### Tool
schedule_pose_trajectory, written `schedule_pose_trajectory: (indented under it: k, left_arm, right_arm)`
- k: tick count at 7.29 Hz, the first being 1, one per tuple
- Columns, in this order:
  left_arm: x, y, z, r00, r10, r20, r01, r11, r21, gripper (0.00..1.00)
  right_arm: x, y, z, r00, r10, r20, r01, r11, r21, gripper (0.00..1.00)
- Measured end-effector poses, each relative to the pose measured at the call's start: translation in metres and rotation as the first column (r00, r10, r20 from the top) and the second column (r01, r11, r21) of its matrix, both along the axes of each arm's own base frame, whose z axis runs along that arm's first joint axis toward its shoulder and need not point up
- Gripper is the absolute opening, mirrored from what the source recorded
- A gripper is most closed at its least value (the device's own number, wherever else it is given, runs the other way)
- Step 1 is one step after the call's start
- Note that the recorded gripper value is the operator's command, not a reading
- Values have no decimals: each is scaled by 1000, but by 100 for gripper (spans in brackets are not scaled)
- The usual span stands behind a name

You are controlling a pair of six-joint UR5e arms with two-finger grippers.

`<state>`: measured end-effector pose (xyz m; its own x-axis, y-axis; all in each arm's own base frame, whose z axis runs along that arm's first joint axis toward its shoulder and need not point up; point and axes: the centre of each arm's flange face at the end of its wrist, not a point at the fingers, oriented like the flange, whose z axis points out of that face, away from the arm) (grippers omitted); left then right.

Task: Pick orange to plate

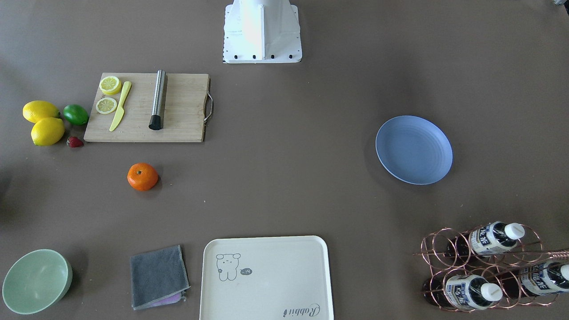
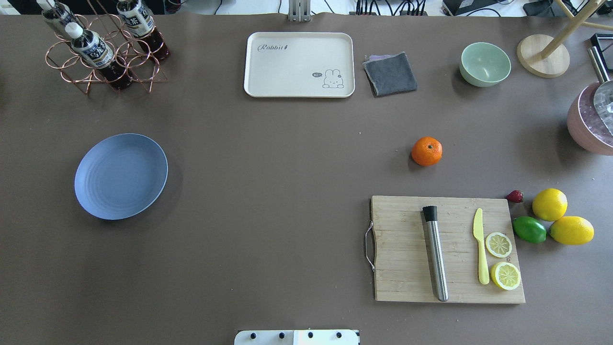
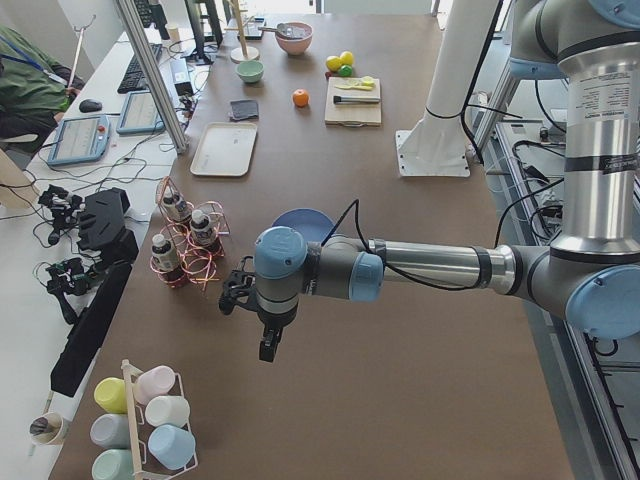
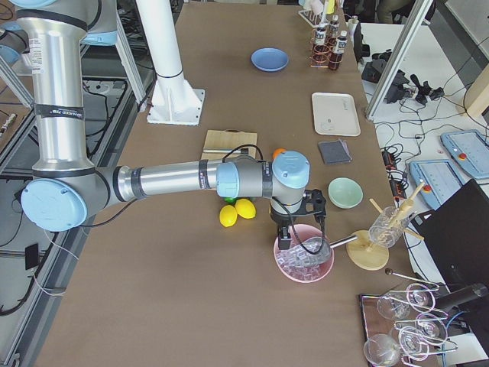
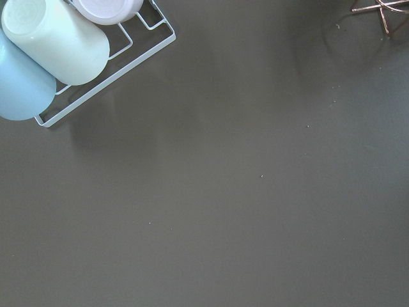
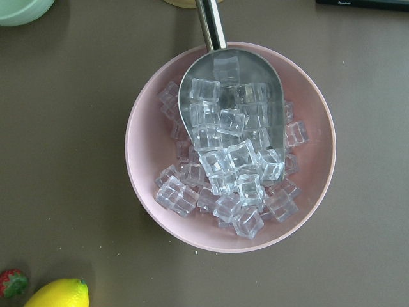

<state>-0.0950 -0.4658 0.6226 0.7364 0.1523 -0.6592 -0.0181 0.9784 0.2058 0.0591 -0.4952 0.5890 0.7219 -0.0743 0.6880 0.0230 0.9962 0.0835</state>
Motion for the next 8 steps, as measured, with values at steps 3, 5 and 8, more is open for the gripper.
schedule_pose_trajectory:
  k: [3,5,8]
  left_arm:
    - [0,0,3,1000,0,0,0,1000,-5,98]
    - [0,0,3,1000,-3,-2,3,1000,-7,98]
    - [0,-1,1,1000,-5,-2,5,1000,-6,98]
  right_arm:
    - [0,-2,-3,1000,0,1,0,1000,7,100]
    - [0,-2,-4,1000,0,1,0,1000,7,100]
    - [0,-2,-2,1000,1,1,-1,1000,4,100]
